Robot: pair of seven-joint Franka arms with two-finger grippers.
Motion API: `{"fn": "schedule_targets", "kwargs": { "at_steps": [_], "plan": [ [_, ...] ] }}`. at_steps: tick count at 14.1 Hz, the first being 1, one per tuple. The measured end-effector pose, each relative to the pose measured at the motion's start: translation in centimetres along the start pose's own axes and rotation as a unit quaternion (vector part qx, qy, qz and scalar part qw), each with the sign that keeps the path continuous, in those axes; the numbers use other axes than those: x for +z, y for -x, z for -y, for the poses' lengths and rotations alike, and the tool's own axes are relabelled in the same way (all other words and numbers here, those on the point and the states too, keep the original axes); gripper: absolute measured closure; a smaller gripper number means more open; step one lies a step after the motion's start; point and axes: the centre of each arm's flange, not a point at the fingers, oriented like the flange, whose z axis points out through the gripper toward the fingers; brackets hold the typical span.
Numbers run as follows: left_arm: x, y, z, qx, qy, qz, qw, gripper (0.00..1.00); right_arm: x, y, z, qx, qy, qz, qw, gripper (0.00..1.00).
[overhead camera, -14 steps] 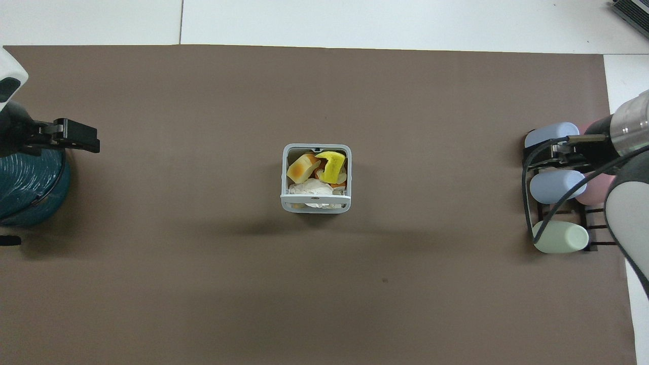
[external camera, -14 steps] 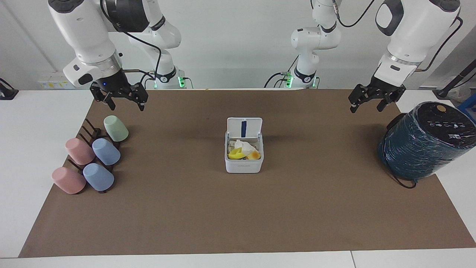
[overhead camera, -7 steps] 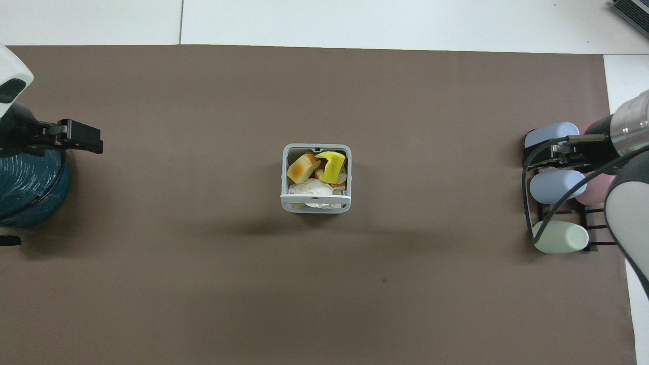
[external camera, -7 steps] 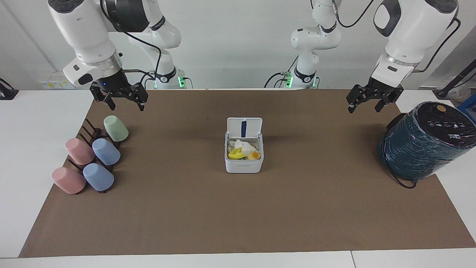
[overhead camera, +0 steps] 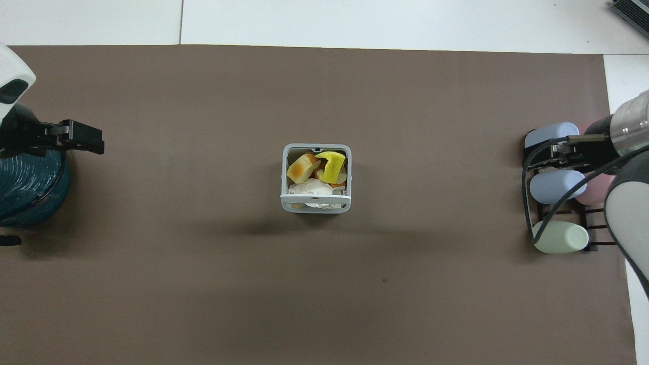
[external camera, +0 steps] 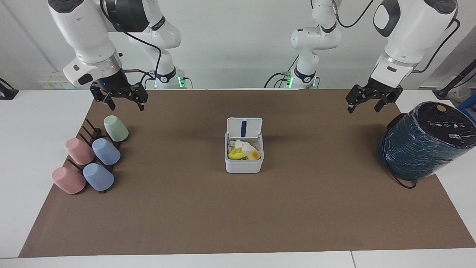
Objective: Close trash can lid
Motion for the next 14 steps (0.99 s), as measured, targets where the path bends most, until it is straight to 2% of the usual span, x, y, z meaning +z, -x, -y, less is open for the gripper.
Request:
{"fn": "schedule_targets", "kwargs": {
  "at_steps": [4,5,7,9,10,11,13,14],
  "plan": [
    [0.1,0.1,-0.5,-0.002,0.001,0.001,1.0,0.0,0.0,0.0,0.0,0.0,0.0,0.0,1.0,0.0],
    [0.1,0.1,-0.8,-0.004,0.002,0.002,1.0,0.04,0.0,0.0,0.0,0.0,0.0,0.0,1.0,0.0],
    [0.6,0.3,-2.0,-0.019,0.005,0.007,1.0,0.3,0.0,0.0,0.0,0.0,0.0,0.0,1.0,0.0],
    [1.6,1.2,-5.4,-0.061,0.004,0.016,0.998,0.53,0.0,0.0,0.0,0.0,0.0,0.0,1.0,0.0],
    [2.2,1.9,-7.8,-0.084,0.004,0.015,0.996,0.6,0.0,0.0,0.0,0.0,0.0,0.0,1.0,0.0],
    [2.9,2.7,-10.5,-0.105,0.006,0.008,0.994,0.6,0.0,0.0,0.0,0.0,0.0,0.0,1.0,0.0],
    [4.2,4.9,-15.4,-0.133,0.013,-0.005,0.991,0.72,0.0,0.0,0.0,0.0,0.0,0.0,1.0,0.0],
    [4.7,6.1,-17.6,-0.14,0.017,-0.01,0.99,0.73,0.0,0.0,0.0,0.0,0.0,0.0,1.0,0.0]
  ]
}}
